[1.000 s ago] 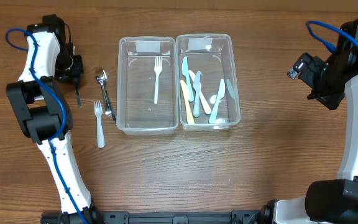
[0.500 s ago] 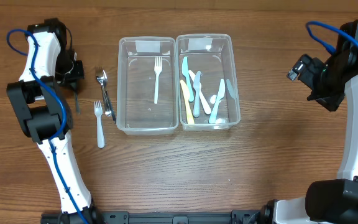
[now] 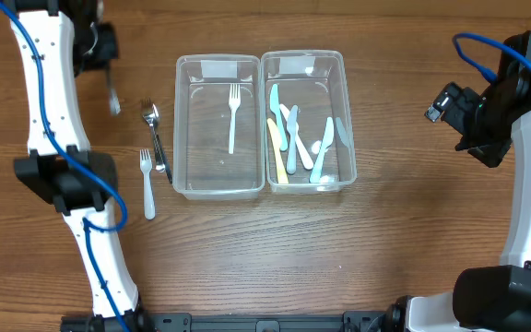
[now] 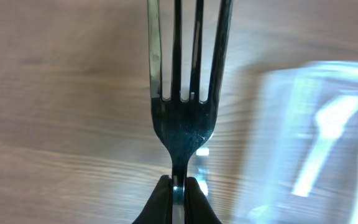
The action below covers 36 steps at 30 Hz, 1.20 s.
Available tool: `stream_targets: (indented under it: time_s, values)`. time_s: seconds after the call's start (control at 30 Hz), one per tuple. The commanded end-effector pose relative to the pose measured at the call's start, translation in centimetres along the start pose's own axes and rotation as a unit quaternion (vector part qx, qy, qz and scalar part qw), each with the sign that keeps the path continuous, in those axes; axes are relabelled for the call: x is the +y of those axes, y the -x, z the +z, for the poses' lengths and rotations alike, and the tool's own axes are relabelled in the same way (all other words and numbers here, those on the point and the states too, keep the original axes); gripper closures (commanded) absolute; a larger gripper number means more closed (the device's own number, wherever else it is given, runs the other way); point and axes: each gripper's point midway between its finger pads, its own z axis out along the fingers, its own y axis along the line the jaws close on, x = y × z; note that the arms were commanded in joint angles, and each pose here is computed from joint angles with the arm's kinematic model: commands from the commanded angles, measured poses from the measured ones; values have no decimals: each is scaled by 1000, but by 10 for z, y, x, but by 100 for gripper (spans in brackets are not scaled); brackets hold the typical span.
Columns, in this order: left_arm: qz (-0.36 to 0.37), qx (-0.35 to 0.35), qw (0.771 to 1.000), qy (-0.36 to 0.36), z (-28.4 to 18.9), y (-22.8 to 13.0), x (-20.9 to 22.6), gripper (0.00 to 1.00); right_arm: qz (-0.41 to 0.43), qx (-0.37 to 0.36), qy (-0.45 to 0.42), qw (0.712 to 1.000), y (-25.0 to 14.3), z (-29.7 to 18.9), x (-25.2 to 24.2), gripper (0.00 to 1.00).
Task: Pack container
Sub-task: 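Carry the metal fork into the left container and release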
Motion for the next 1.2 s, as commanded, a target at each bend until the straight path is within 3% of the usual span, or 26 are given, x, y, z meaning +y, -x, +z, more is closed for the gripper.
stream_targets:
  time_s: [0.0, 0.13, 0.27, 0.43, 0.73, 1.03, 1.1, 1.17]
  values:
    - [31, -33, 997, -66, -41, -11, -76, 96, 2, -2, 1, 1000, 0, 1, 1, 0]
    - [87, 3, 995, -56, -19, -35, -128, 96, 1, -4, 2, 1000, 1, 1, 1, 0]
    - [97, 22, 995, 8, 19, -52, -155, 96, 1, -4, 2, 1000, 1, 1, 1, 0]
    - [113, 15, 994, -1, 55, -56, -190, 96, 1, -3, 2, 1000, 1, 1, 1, 0]
    - [102, 117, 987, 36, 131, -97, -171, 96, 1, -3, 2, 1000, 1, 1, 1, 0]
    - [110, 121, 986, 38, 124, -97, -166, 93, 1, -7, 4, 1000, 3, 1, 2, 0]
    - [107, 110, 988, 34, 112, -91, -166, 82, 1, -7, 4, 1000, 3, 1, 2, 0]
    - [102, 93, 990, 28, 92, -82, -164, 46, 1, -7, 4, 1000, 3, 1, 2, 0]
